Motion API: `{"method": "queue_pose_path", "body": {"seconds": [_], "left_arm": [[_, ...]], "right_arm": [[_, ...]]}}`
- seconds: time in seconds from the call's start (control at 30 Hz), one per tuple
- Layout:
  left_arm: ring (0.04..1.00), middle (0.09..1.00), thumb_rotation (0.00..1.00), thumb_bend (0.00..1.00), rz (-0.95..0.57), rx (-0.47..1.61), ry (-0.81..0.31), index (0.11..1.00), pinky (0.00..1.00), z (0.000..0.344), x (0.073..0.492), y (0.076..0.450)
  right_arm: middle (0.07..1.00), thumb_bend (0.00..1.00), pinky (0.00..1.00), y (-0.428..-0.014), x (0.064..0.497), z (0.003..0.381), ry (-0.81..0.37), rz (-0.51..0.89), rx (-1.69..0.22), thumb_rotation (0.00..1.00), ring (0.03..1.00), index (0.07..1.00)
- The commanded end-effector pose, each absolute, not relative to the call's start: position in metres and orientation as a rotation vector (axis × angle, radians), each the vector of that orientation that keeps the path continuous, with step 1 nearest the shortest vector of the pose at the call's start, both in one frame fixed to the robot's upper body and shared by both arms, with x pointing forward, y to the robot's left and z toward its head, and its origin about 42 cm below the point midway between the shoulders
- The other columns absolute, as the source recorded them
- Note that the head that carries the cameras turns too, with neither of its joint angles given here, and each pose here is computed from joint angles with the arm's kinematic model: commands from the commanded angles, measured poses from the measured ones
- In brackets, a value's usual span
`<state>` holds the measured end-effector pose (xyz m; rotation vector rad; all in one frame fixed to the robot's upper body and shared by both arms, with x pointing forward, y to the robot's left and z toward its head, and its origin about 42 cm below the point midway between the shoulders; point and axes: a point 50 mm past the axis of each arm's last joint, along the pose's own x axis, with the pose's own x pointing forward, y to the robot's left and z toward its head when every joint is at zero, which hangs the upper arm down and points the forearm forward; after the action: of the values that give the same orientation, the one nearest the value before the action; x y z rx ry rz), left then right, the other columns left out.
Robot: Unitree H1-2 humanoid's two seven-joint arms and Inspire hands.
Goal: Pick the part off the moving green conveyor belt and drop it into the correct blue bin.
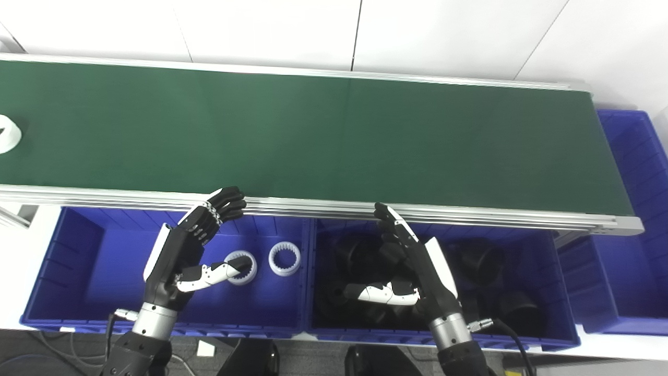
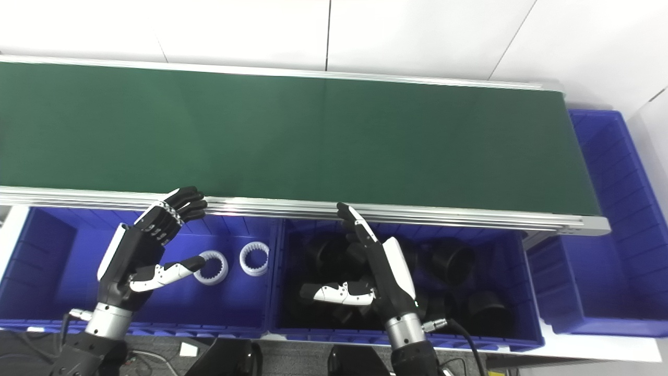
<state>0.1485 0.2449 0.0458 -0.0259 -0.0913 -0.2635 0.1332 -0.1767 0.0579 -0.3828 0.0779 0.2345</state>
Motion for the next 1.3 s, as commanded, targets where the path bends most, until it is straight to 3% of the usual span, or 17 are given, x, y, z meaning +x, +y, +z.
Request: {"method": "queue_pose_path", "body": {"seconds": [0.0,0.5,0.67,0.8,0.97,1.1,1.27], "left_arm": [[0.793,0.819,0.22,0.81,-0.270,-0.015,-0.162,0.822,0.77,0.056,0.153,0.244],[0.798,0.822,0.19,0.81,-0.274,-0.030,-0.165,0.823,0.79,0.055,0.151,0.244],[0.780,0.812,0.17,0.81,-0.276,-0.020,-0.143,0.805,0.74,0.051,0.151,0.233],[0.755,0.791,0.24,0.89,-0.266,0.024,-0.118,0.769,0.70,0.049,0.151,0.226],[0.741,0.781,0.26,0.95,-0.256,0.055,-0.103,0.750,0.68,0.047,0.151,0.224],[0.736,0.777,0.24,0.97,-0.257,0.047,-0.096,0.747,0.67,0.044,0.153,0.225],[0.735,0.775,0.25,0.98,-0.257,0.051,-0.086,0.746,0.66,0.041,0.154,0.225]], "right_arm": [[0.896,0.92,0.80,-0.173,0.136,0.069,0.034,0.227,-0.356,0.34,0.873,0.918],[0.893,0.93,0.79,-0.173,0.136,0.069,0.024,0.225,-0.353,0.34,0.863,0.918],[0.891,0.91,0.80,-0.185,0.134,0.064,0.007,0.223,-0.368,0.32,0.860,0.920],[0.905,0.90,0.82,-0.192,0.134,0.058,0.009,0.219,-0.366,0.32,0.871,0.935],[0.910,0.89,0.86,-0.194,0.134,0.051,0.004,0.222,-0.374,0.31,0.885,0.947],[0.908,0.89,0.88,-0.192,0.135,0.048,0.008,0.216,-0.370,0.28,0.897,0.947],[0.897,0.91,0.84,-0.192,0.137,0.045,0.001,0.214,-0.385,0.27,0.879,0.936]]}}
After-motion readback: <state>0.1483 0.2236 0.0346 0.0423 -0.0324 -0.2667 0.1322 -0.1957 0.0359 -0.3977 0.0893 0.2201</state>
